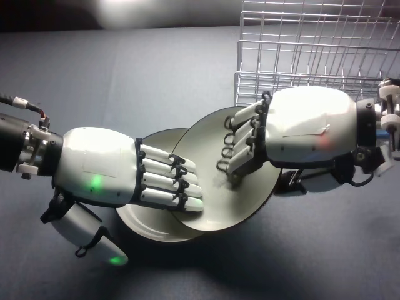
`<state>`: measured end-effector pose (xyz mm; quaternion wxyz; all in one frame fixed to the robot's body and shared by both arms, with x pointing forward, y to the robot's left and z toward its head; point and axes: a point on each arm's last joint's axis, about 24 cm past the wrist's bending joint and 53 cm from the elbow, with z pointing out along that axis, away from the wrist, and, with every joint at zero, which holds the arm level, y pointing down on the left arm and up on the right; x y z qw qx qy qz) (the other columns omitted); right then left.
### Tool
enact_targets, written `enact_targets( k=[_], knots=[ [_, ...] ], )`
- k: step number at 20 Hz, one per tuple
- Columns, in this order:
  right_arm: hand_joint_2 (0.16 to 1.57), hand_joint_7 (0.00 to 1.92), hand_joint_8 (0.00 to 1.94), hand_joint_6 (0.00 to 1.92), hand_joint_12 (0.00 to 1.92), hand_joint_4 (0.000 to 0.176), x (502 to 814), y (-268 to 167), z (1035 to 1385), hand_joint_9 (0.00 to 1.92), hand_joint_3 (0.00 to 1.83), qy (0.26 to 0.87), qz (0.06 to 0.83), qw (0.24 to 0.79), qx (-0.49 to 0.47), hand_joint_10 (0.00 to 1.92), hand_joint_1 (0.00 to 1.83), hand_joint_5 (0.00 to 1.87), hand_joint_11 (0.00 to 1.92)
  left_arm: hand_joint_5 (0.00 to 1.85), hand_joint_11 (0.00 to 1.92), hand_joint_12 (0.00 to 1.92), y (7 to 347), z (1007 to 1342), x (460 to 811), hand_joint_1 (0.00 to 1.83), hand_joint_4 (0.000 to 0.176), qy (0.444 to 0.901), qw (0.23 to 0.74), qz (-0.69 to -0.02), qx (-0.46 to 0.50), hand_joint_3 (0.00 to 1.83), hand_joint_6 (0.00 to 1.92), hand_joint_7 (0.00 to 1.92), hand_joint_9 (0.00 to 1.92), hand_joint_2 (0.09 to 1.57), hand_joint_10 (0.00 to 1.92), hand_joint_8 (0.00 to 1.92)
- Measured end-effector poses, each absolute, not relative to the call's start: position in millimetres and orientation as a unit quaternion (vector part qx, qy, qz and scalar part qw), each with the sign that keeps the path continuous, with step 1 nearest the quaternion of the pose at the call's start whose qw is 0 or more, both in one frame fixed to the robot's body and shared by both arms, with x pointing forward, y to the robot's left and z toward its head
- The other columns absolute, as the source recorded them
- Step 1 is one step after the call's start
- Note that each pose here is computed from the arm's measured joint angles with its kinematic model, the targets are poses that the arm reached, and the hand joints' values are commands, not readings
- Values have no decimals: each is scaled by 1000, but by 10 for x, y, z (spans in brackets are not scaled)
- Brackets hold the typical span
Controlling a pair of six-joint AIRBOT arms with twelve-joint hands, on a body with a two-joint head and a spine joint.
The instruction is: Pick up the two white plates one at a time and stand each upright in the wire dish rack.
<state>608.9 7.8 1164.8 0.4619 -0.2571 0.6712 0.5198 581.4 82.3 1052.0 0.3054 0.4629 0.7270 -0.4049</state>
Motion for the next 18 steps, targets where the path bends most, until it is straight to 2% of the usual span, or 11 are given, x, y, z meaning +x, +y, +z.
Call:
enact_targets(
  k=[1,4,6,8,10,14,18],
  knots=[
    [1053,429,2,10,936,0,6128,47,11625,371,0,677,513,464,-254,45,1288,428,4,1,2,1,822,10521,5814,0,0,727,306,-405,463,0,0,0,0,1232,0,0],
    [982,255,0,0,721,0,6176,2,11617,237,0,681,507,466,-248,2,1305,278,0,0,18,8,823,10520,5814,0,0,727,306,-405,463,0,0,0,0,1231,0,0],
    [955,54,1,0,466,0,6160,12,11613,47,0,680,507,466,-251,0,1283,115,0,0,0,0,822,10521,5815,0,0,726,306,-405,464,3,0,0,0,1240,0,0],
    [915,1,0,0,348,0,6156,12,11611,1,0,681,507,465,-251,0,1210,6,0,1,3,1,822,10521,5815,0,0,726,306,-405,464,1,0,0,0,1237,0,0],
    [895,0,0,0,153,0,6150,-5,11555,0,0,685,506,461,-248,0,1284,0,0,0,0,0,822,10521,5815,0,0,726,306,-405,464,0,0,0,0,1235,0,0],
    [953,0,0,0,249,0,6174,7,11504,0,14,692,500,460,-246,0,1291,0,0,1,0,0,822,10519,5820,0,0,726,306,-405,464,0,0,0,0,1221,0,0],
    [941,0,0,0,406,0,6223,49,11391,10,5,697,494,457,-249,1,1359,0,0,0,4,2,822,10520,5820,0,0,726,306,-405,464,4,0,0,0,1241,0,0]
  ],
)
